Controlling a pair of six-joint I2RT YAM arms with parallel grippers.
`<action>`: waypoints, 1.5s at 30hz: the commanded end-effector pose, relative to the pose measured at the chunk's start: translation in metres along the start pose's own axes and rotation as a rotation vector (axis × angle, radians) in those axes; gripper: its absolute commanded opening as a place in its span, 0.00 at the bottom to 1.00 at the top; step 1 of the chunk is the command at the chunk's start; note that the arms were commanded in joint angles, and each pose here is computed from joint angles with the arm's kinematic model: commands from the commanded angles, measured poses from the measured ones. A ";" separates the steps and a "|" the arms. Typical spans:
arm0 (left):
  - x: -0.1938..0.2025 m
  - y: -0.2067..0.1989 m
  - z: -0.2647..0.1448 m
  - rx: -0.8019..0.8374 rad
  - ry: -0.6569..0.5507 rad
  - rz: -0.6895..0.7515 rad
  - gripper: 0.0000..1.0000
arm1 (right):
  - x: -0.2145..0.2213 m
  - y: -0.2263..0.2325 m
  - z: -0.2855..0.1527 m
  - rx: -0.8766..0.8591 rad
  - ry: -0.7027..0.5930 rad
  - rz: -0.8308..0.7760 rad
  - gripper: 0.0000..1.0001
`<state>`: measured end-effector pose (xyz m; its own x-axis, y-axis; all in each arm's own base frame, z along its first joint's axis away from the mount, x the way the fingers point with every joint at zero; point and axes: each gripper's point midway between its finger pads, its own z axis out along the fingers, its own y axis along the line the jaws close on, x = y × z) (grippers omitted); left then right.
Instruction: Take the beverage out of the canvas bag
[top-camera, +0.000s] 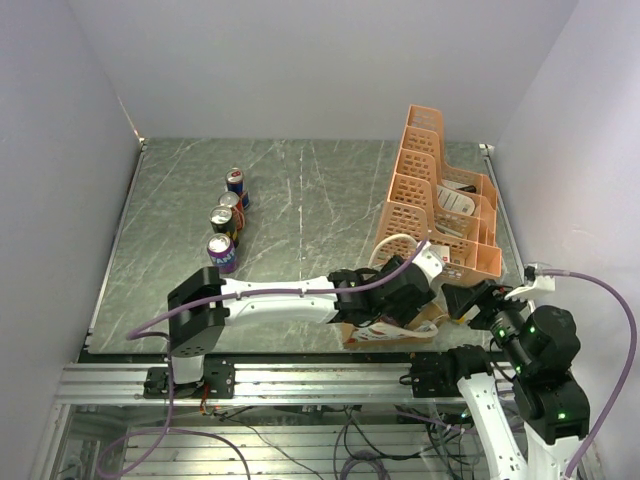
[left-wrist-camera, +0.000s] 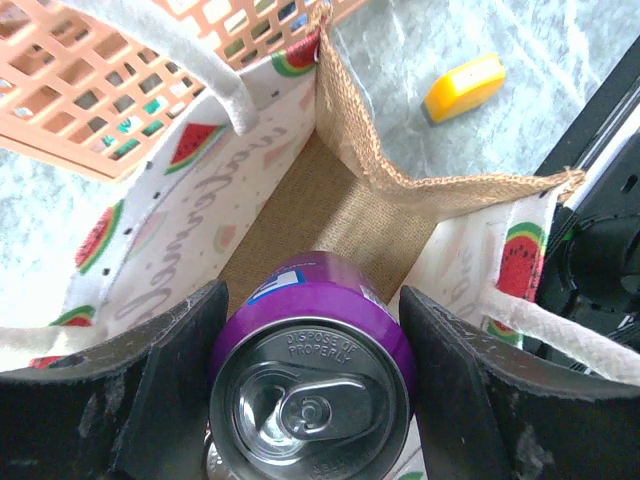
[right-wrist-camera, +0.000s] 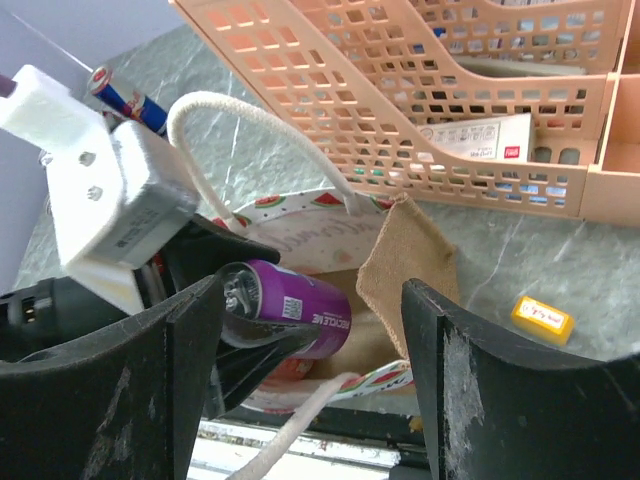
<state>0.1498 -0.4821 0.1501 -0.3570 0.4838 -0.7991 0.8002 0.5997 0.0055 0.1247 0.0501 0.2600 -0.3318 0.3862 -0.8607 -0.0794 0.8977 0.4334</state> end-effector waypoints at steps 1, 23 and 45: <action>-0.062 0.007 -0.032 -0.015 -0.152 -0.032 0.07 | -0.016 0.001 0.006 -0.003 -0.071 -0.027 0.71; -0.130 0.090 -0.196 -0.151 -0.459 -0.198 0.07 | 0.003 -0.013 0.023 0.026 -0.070 0.040 0.89; 0.075 0.208 -0.183 -0.567 -0.135 -0.446 0.07 | 0.006 -0.016 0.030 0.041 -0.054 0.051 1.00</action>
<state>0.1902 -0.2014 0.2065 -0.4795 0.1677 -0.8613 0.2744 0.9610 0.0343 0.1484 0.0453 0.2378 -0.2976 0.4387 -0.8479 -0.0232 0.8846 0.4659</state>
